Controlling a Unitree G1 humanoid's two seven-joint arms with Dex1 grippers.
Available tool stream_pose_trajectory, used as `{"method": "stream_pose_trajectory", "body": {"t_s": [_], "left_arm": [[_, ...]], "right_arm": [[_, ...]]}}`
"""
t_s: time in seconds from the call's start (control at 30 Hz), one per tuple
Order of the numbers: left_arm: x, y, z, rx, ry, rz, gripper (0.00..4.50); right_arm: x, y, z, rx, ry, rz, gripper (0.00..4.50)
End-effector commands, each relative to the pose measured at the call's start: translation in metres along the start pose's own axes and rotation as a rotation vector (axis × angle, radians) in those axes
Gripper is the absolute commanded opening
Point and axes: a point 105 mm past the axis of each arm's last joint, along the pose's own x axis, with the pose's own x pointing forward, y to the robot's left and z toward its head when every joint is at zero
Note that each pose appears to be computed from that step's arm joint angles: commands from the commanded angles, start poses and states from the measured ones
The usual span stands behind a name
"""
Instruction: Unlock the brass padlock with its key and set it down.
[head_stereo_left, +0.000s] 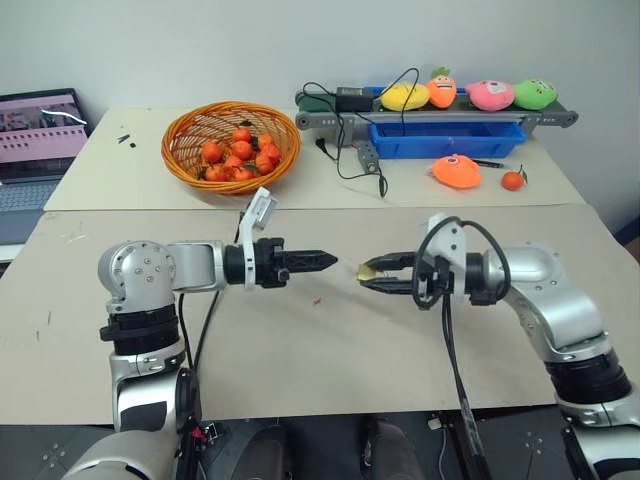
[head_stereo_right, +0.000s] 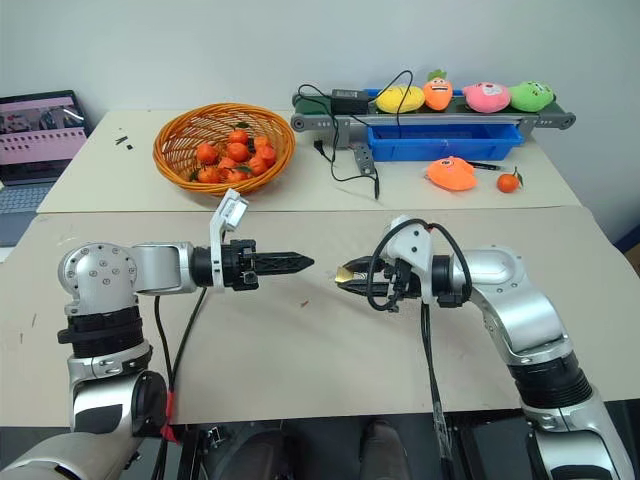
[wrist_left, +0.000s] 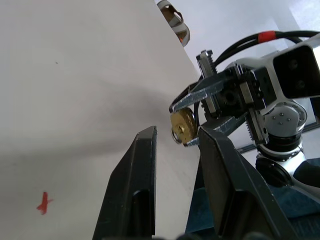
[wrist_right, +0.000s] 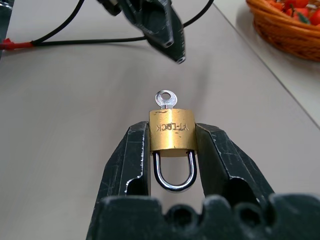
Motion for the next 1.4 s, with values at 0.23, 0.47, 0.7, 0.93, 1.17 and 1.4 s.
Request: {"method": "stream_pose_trajectory", "body": {"t_s": [0.23, 0.47, 0.7, 0.93, 1.17, 1.4], "left_arm": [[0.007, -0.02, 0.007, 0.02, 0.011, -0.064, 1.37], [0.009, -0.022, 0.009, 0.006, 0.008, -0.064, 1.37], [0.006, -0.021, 0.016, -0.003, -0.009, -0.049, 1.37], [0.004, -0.02, 0.017, -0.005, -0.008, -0.041, 1.37], [0.006, -0.02, 0.018, -0.007, -0.008, -0.041, 1.37], [0.007, -0.02, 0.024, -0.008, -0.024, -0.038, 1.37]], "right_arm": [[0.001, -0.009, 0.025, -0.204, -0.05, -0.083, 0.92], [0.005, -0.009, 0.029, -0.219, -0.059, -0.084, 0.92], [0.004, -0.007, 0.033, -0.225, -0.066, -0.076, 0.92], [-0.001, -0.01, 0.04, -0.237, -0.074, -0.087, 0.92], [-0.002, -0.009, 0.042, -0.238, -0.078, -0.089, 0.92], [-0.003, -0.007, 0.043, -0.236, -0.08, -0.081, 0.92]]}}
